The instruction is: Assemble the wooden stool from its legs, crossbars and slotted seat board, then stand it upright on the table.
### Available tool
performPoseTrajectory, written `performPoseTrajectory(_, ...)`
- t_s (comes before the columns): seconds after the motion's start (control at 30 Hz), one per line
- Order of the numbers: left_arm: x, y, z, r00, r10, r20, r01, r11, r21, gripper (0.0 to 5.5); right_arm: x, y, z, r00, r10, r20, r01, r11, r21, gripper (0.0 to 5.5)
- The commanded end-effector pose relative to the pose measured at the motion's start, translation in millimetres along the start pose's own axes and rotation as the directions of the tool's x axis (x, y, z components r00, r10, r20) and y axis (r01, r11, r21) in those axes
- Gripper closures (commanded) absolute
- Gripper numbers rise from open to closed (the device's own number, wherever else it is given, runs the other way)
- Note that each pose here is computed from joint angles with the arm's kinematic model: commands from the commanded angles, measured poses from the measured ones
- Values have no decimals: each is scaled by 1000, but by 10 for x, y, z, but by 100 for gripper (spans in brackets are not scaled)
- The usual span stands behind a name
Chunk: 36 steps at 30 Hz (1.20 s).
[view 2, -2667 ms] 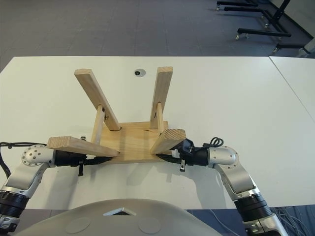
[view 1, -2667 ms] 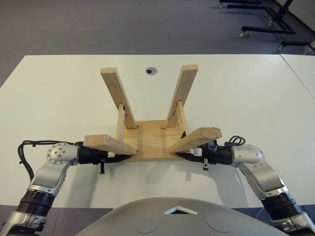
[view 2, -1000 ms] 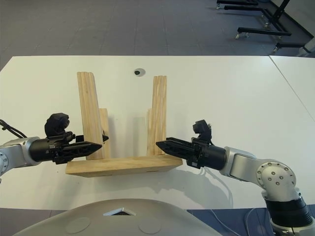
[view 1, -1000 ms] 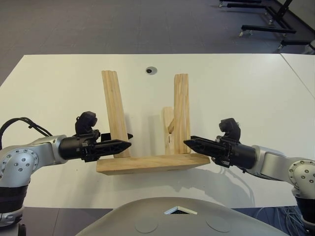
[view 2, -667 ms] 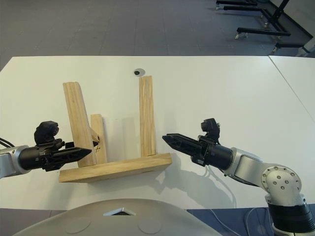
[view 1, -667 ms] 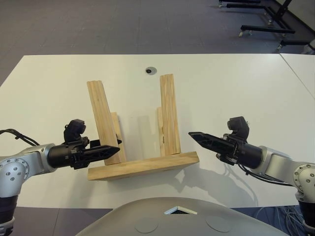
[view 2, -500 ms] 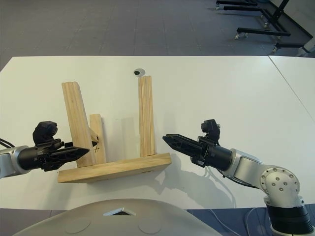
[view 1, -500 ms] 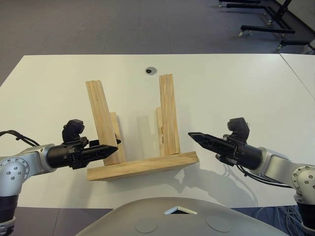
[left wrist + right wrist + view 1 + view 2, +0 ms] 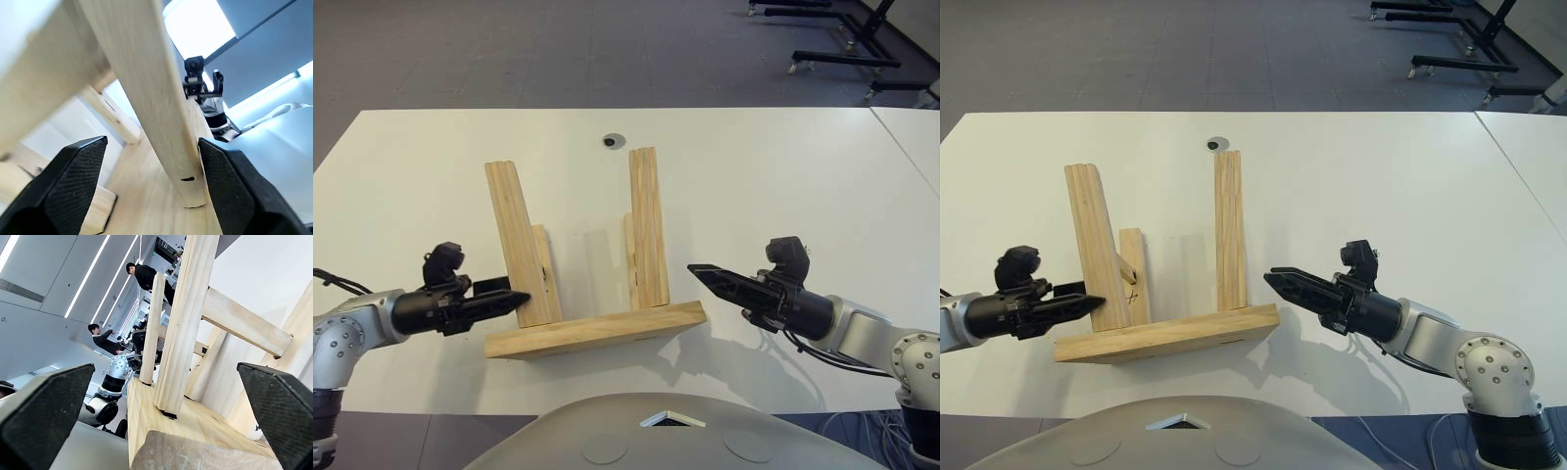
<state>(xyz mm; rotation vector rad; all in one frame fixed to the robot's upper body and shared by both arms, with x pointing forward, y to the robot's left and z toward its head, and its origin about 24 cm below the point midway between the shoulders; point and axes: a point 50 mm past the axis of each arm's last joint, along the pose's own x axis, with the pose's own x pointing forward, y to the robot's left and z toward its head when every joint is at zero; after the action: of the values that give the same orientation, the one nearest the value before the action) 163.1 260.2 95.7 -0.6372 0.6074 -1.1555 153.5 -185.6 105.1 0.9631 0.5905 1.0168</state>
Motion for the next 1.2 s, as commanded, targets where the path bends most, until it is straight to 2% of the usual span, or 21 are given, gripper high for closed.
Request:
performPoseTrajectory(0.03, -215, -50, 120, 993, 92, 69, -102, 984, 148, 212, -79, -15, 46, 998, -31, 51, 33, 999, -41, 14)
performPoseTrajectory(0.13, -441, 2, 213, 964, 258, 61, -264, 918, 296, 212, -201, -25, 51, 993, -91, 68, 100, 985, -142, 14)
performPoseTrajectory(0.17, -530, 66, 206, 934, 355, 34, -340, 860, 381, 212, -260, -37, 37, 990, -127, 58, 136, 969, -204, 14)
performPoseTrajectory(0.23, -648, 160, 148, 874, 485, -33, -389, 738, 551, 212, -378, -121, 30, 968, -247, 36, 241, 885, -398, 14)
performPoseTrajectory(0.3, -690, 240, 13, 821, 556, -130, -313, 630, 711, 212, -480, -174, 32, 953, -303, 5, 257, 800, -543, 14)
performPoseTrajectory(0.4, -697, 295, -211, 785, 571, -241, -165, 567, 807, 212, -568, -273, 92, 926, -378, -15, 262, 669, -696, 14)
performPoseTrajectory(0.47, -677, 285, -341, 774, 549, -314, -68, 566, 822, 212, -613, -394, 65, 877, -468, -109, 190, 546, -816, 14)
performPoseTrajectory(0.53, -580, 278, -434, 784, 502, -364, 26, 560, 828, 212, -596, -471, -31, 847, -493, -201, 83, 495, -865, 14)
performPoseTrajectory(0.67, -413, 351, -592, 763, 412, -498, 225, 552, 803, 212, -439, -568, -213, 835, -455, -310, -73, 466, -882, 14)
performPoseTrajectory(0.77, -242, 365, -615, 798, 348, -492, 269, 524, 808, 212, -312, -626, -293, 837, -420, -350, -144, 449, -882, 14)
performPoseTrajectory(0.87, -188, 321, -698, 797, 284, -534, 310, 566, 764, 212, -227, -668, -320, 851, -378, -364, -175, 450, -876, 14)
performPoseTrajectory(0.97, -230, 242, -775, 760, 233, -607, 349, 642, 683, 212, -213, -731, -316, 859, -358, -366, -184, 451, -873, 14)
performPoseTrajectory(1.07, -272, 220, -795, 729, 228, -645, 362, 671, 646, 212, -197, -777, -318, 865, -350, -360, -185, 443, -877, 14)
performPoseTrajectory(1.2, -160, 217, -786, 772, 207, -601, 293, 722, 626, 212, -167, -869, -357, 869, -340, -358, -190, 440, -878, 14)
